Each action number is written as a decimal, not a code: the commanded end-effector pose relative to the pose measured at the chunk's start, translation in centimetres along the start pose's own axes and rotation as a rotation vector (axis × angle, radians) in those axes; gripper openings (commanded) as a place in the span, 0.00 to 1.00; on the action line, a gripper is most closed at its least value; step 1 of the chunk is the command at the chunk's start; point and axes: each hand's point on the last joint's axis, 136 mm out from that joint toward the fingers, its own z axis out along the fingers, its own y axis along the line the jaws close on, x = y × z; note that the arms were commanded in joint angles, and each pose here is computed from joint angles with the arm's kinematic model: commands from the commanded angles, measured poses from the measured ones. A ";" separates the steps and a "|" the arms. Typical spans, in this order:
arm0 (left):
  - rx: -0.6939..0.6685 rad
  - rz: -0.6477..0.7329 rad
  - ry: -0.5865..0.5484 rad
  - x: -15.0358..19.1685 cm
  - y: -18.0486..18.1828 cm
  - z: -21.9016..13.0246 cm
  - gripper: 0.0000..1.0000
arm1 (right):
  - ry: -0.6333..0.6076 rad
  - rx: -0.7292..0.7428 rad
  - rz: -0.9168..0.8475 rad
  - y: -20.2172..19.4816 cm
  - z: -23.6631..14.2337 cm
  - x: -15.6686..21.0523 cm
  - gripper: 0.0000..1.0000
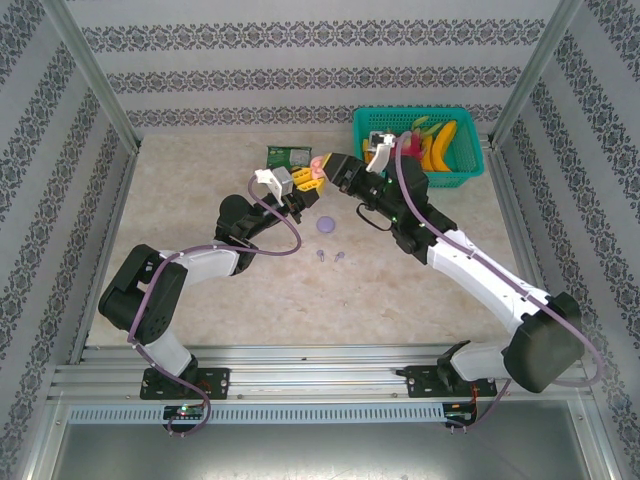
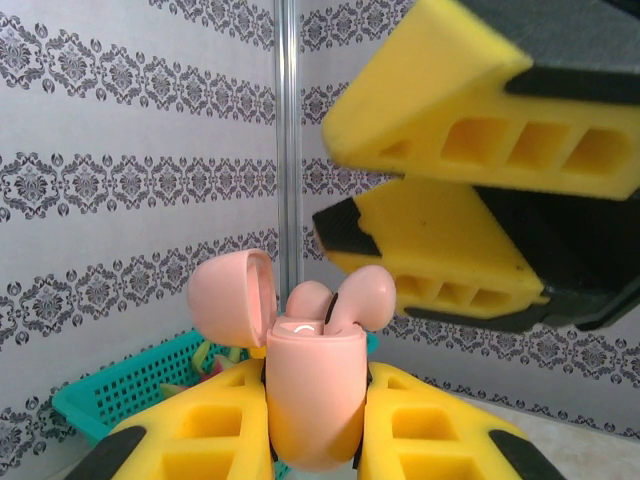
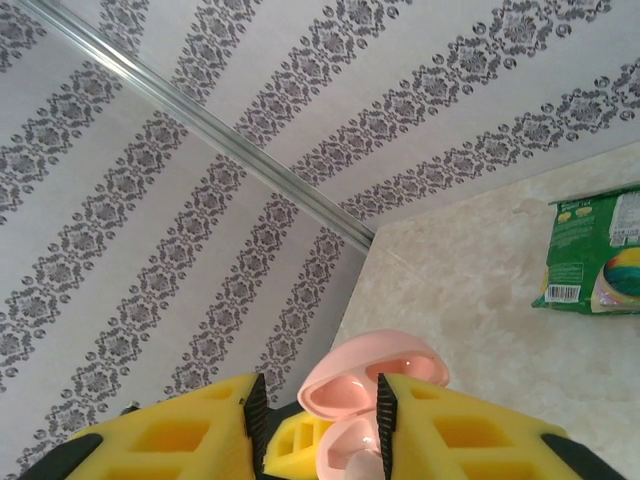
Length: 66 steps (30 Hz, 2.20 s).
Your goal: Insert the wireless bluetooth earbuds into the charging case
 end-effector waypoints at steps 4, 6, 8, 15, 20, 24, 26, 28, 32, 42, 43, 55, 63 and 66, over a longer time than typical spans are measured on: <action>0.039 0.031 -0.064 -1.8 -1.2 0.0 0.00 | -0.047 -0.018 -0.018 0.9 -2.0 -1.5 0.37; 0.040 0.032 -0.065 -1.9 -1.2 0.0 0.00 | -0.039 -0.009 -0.013 0.4 -2.1 -1.2 0.34; 0.041 0.032 -0.066 -1.9 -1.2 0.1 0.00 | -0.029 0.001 -0.006 -0.1 -2.2 -0.9 0.29; 0.044 0.031 -0.070 -2.1 -1.3 0.1 0.00 | -0.003 0.026 0.018 -1.5 -1.7 0.3 0.11; 0.045 0.035 -0.071 -2.2 -1.3 0.1 0.00 | 0.017 0.030 0.028 -1.8 -1.2 0.8 0.07; 0.046 0.035 -0.072 -2.3 -1.4 0.1 0.00 | 0.030 0.033 0.036 -2.0 -0.7 1.3 0.05; 0.044 0.035 -0.073 -2.3 -1.3 0.1 0.00 | 0.037 0.030 0.038 -2.0 -0.4 1.6 0.05; 0.044 0.036 -0.073 -2.3 -1.3 0.1 0.00 | 0.044 0.026 0.037 -1.8 -0.1 1.8 0.05; 0.043 0.036 -0.072 -2.3 -1.3 0.1 0.00 | 0.056 0.012 0.033 -1.1 0.3 2.2 0.04; 0.041 0.034 -0.076 -2.3 -1.2 0.1 0.00 | 0.083 -0.025 0.023 0.7 1.1 3.2 0.01; 0.041 0.035 -0.075 -2.3 -1.3 0.1 0.00 | 0.084 -0.027 0.022 0.8 1.2 3.2 0.01; 0.044 0.036 -0.055 -1.6 -1.4 -0.1 0.00 | 0.043 -0.047 0.010 2.2 -0.3 1.3 0.01; 0.123 0.036 0.014 0.1 -2.8 -0.6 0.00 | 0.016 0.031 -0.031 0.9 -2.5 -2.0 0.04; 0.164 0.033 0.047 0.7 -3.6 -0.8 0.00 | 0.045 0.062 -0.042 0.0 -2.1 -2.9 0.05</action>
